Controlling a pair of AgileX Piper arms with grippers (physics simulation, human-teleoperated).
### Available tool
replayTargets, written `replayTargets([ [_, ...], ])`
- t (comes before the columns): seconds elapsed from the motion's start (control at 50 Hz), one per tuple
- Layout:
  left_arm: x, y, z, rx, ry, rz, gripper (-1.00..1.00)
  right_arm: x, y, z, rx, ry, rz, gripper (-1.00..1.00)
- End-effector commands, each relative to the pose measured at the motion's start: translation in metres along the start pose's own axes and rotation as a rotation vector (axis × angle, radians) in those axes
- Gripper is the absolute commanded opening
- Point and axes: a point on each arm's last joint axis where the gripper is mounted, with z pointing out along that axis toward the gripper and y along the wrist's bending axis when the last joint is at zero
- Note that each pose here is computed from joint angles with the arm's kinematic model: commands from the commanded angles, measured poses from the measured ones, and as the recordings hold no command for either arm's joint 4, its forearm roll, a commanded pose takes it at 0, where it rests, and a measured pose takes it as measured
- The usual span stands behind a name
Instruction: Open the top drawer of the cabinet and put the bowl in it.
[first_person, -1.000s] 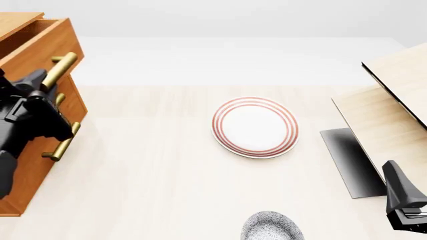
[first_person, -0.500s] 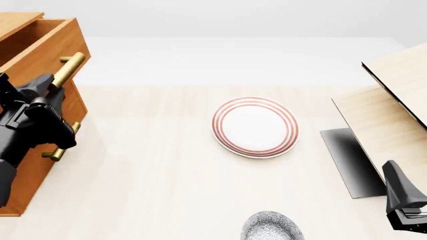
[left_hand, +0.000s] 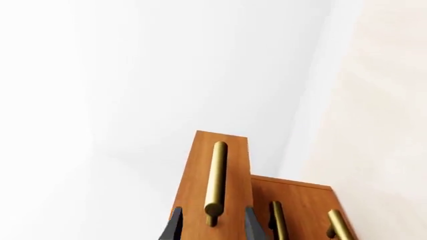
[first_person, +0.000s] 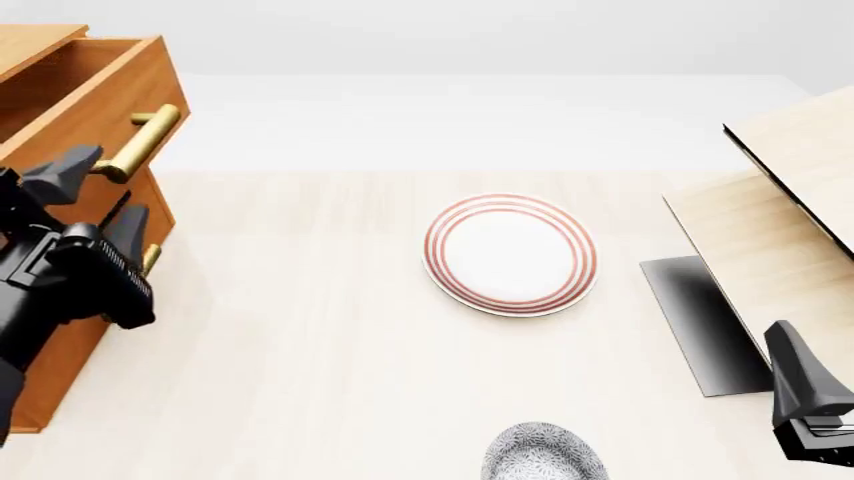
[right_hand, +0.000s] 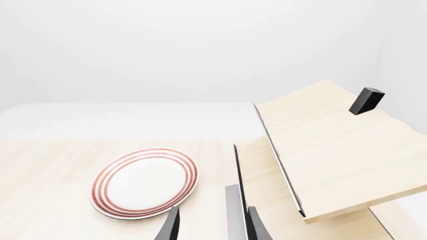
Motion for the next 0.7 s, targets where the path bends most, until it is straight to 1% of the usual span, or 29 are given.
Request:
replayTargets([
  [0.02,-0.013,-0.002,-0.013,-0.047,-0.074,0.012,1.0,0.0,0.0,0.0,0.0,0.0,0.0,1.0],
  [0.06,-0.014,0.0,-0.014,-0.047,-0.076,0.012,1.0,0.0,0.0,0.0,0.0,0.0,0.0,1.0],
  [0.1,-0.017,0.004,-0.018,-0.054,-0.095,0.001,1.0,0.0,0.0,0.0,0.0,0.0,0.0,1.0],
  [0.14,-0.018,0.002,-0.021,-0.059,-0.104,0.009,1.0,0.0,0.0,0.0,0.0,0.0,-0.001,1.0],
  [0.16,-0.018,-0.002,-0.025,-0.064,-0.109,0.019,1.0,0.0,0.0,0.0,0.0,0.0,0.0,1.0],
  [0.22,-0.019,-0.002,-0.03,-0.072,-0.116,0.027,1.0,0.0,0.0,0.0,0.0,0.0,0.0,1.0],
  [0.3,-0.022,0.001,-0.034,-0.078,-0.135,0.018,1.0,0.0,0.0,0.0,0.0,0.0,-0.001,1.0],
  [0.36,-0.026,0.001,-0.034,-0.073,-0.164,0.011,1.0,0.0,0.0,0.0,0.0,0.0,0.0,1.0],
  [0.4,-0.027,0.002,-0.035,-0.084,-0.168,0.013,1.0,0.0,0.0,0.0,0.0,0.0,0.0,1.0],
  [0.42,-0.027,0.001,-0.036,-0.078,-0.168,0.001,1.0,0.0,0.0,0.0,0.0,0.0,0.0,1.0],
  [0.44,-0.026,0.003,-0.038,-0.094,-0.167,0.0,1.0,0.0,0.0,0.0,0.0,0.0,0.0,1.0],
  [0.46,-0.026,0.005,-0.038,-0.086,-0.168,-0.011,1.0,0.0,0.0,0.0,0.0,0.0,0.0,1.0],
  [0.48,-0.025,0.013,-0.041,-0.087,-0.16,-0.031,1.0,0.0,0.0,0.0,0.0,0.0,0.0,1.0],
  [0.52,-0.026,0.017,-0.041,-0.085,-0.163,-0.045,1.0,0.0,0.0,0.0,0.0,0.0,-0.001,1.0],
  [0.54,-0.027,0.025,-0.04,-0.056,-0.166,-0.1,1.0,0.0,0.0,0.0,0.0,0.0,-0.001,1.0],
  [0.56,-0.028,0.031,-0.042,-0.063,-0.17,-0.128,1.0,0.0,0.0,0.0,0.0,0.0,-0.001,1.0],
  [0.58,-0.025,0.031,-0.046,-0.067,-0.155,-0.133,1.0,0.0,0.0,0.0,0.0,0.0,-0.001,1.0],
  [0.64,-0.027,0.039,-0.045,-0.042,-0.158,-0.185,1.0,0.0,0.0,0.0,0.0,0.0,0.0,1.0],
  [0.66,-0.024,0.043,-0.05,-0.053,-0.141,-0.2,1.0,0.0,0.0,0.0,0.0,0.0,0.0,1.0],
  [0.68,-0.023,0.043,-0.051,-0.046,-0.137,-0.203,1.0,0.0,0.0,0.0,0.0,0.0,0.0,1.0],
  [0.7,-0.021,0.049,-0.055,-0.047,-0.119,-0.236,1.0,0.0,0.0,0.0,0.0,0.0,0.0,1.0],
])
